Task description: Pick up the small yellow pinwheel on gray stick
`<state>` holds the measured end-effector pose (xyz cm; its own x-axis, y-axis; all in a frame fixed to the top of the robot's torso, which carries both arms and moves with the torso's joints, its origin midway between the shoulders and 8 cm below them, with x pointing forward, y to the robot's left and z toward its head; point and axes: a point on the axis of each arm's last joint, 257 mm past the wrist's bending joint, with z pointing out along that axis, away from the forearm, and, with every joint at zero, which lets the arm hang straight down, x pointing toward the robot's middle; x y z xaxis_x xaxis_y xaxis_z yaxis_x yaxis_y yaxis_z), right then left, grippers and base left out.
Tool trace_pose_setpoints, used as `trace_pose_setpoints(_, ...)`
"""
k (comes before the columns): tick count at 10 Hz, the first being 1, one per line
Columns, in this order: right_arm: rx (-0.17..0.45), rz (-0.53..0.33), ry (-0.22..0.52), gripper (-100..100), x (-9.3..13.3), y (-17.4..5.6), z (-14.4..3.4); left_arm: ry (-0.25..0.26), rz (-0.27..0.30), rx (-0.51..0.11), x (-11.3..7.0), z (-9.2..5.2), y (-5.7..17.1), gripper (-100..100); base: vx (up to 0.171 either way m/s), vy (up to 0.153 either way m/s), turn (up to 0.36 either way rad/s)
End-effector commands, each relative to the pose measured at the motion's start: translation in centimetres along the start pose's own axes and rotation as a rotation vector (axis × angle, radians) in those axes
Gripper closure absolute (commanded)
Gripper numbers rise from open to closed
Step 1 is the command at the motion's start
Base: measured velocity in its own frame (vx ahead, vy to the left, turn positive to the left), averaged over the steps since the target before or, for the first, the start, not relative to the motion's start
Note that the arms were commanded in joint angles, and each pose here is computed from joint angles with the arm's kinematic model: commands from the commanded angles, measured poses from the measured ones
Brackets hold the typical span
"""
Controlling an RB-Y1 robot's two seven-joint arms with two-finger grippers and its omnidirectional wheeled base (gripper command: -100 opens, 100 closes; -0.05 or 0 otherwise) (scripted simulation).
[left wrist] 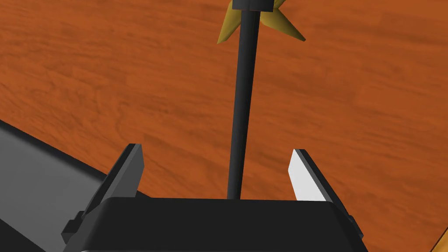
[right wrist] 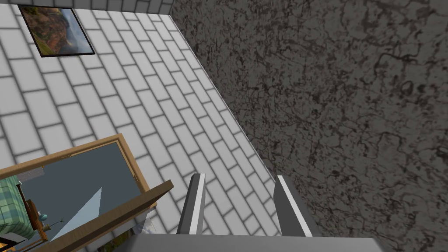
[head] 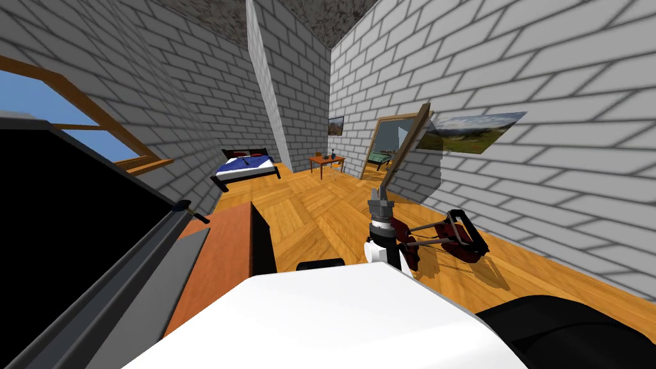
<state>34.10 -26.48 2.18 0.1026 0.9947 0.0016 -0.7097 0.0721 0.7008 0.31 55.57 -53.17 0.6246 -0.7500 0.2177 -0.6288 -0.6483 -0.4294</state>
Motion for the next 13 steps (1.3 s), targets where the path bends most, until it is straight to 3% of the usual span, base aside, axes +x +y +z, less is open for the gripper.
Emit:
trace_pose_setpoints(1,0.000,0.000,0.000,0,0.0,0.0,0.0,-0.036,-0.038,-0.021,-1.5,-0.4,1.1,-100,-0.079,0.048,-0.314)
trace_pose_setpoints(3,0.000,0.000,0.000,0,0.0,0.0,0.0,-0.060,-0.071,-0.046,-2.3,-0.4,2.7,-100,-0.064,0.015,-0.217)
trace_pose_setpoints(4,0.000,0.000,0.000,0,0.0,0.0,0.0,-0.054,-0.062,-0.036,-2.0,-0.3,2.2,-100,-0.020,-0.002,-0.033)
trace_pose_setpoints(5,0.000,0.000,0.000,0,0.0,0.0,0.0,-0.055,-0.064,-0.038,-2.0,-0.3,2.3,0,0.000,0.000,0.000)
trace_pose_setpoints(6,0.000,0.000,0.000,0,0.0,0.0,0.0,-0.045,-0.091,-0.015,0.2,2.0,3.2,-100,-0.022,0.001,0.017)
trace_pose_setpoints(7,0.000,0.000,0.000,0,0.0,0.0,0.0,-0.029,-0.102,0.015,1.6,3.2,2.1,-100,-0.062,0.001,0.032)
trace_pose_setpoints(8,0.000,0.000,0.000,0,0.0,0.0,0.0,-0.046,-0.080,0.040,1.8,3.9,0.8,-100,-0.053,0.000,0.023)
trace_pose_setpoints(13,0.000,0.000,0.000,0,0.0,0.0,0.0,-0.044,-0.062,0.043,2.0,4.0,0.6,-100,-0.004,0.000,0.007)
